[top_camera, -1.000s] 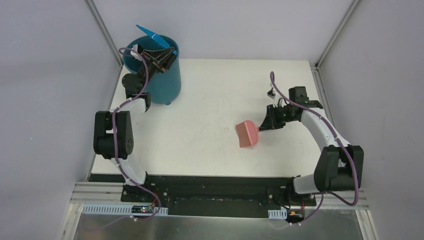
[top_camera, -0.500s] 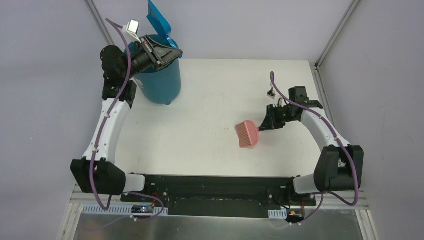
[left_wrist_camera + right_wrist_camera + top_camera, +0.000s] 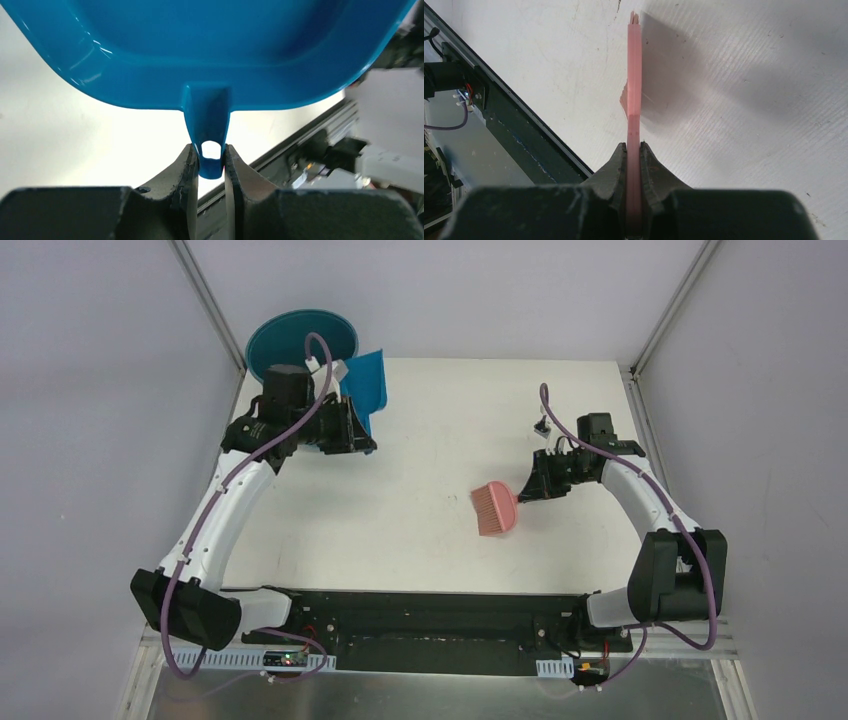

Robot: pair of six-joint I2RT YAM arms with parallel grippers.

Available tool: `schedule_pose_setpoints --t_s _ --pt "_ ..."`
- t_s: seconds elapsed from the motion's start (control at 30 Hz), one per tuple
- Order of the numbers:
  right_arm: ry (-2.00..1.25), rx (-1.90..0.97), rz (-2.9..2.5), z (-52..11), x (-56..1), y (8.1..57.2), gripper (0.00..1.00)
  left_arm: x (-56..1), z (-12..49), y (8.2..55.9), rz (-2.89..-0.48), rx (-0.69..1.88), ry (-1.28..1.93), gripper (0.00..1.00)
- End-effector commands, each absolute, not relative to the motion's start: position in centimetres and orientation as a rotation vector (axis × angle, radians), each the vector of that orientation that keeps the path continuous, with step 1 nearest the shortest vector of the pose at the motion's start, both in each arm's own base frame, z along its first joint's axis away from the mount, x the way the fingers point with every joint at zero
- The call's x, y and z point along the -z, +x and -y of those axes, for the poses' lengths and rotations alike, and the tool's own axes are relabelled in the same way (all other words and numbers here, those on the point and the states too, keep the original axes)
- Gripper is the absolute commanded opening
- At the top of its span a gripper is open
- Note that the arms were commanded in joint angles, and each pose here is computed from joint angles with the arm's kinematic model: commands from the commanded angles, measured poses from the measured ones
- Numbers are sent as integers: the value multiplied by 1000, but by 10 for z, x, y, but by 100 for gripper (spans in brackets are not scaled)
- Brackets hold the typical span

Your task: Sweep away the paper scraps from the table

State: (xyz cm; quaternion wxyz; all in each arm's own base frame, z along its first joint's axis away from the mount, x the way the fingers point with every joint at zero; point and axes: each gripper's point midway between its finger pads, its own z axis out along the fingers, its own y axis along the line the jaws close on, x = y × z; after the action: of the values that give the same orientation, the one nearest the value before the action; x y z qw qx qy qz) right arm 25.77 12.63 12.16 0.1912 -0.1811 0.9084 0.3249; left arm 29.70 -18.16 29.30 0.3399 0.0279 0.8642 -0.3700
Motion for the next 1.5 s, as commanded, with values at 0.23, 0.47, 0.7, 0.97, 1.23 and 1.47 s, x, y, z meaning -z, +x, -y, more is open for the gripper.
schedule_pose_setpoints --t_s 0.23,0.47,0.7,0.97,1.23,1.47 --pt "-513 -827 -2461 -116 -145 273 0 -210 173 213 -2596 650 383 0" --pt "-427 -1121 -2443 -132 -158 270 0 -169 176 203 -2741 466 586 0" --pt "-362 -1437 -2458 -138 -160 256 0 -117 174 213 -2880 208 695 0" --pt "-198 -1411 -2712 -131 -104 255 0 -78 182 205 -2969 14 862 2" --pt "-189 -1515 -2842 -144 -82 243 0 -58 200 193 -3015 87 918 8" --pt "-202 -1553 -2950 -155 -68 233 10 -45 200 186 -3044 107 989 13"
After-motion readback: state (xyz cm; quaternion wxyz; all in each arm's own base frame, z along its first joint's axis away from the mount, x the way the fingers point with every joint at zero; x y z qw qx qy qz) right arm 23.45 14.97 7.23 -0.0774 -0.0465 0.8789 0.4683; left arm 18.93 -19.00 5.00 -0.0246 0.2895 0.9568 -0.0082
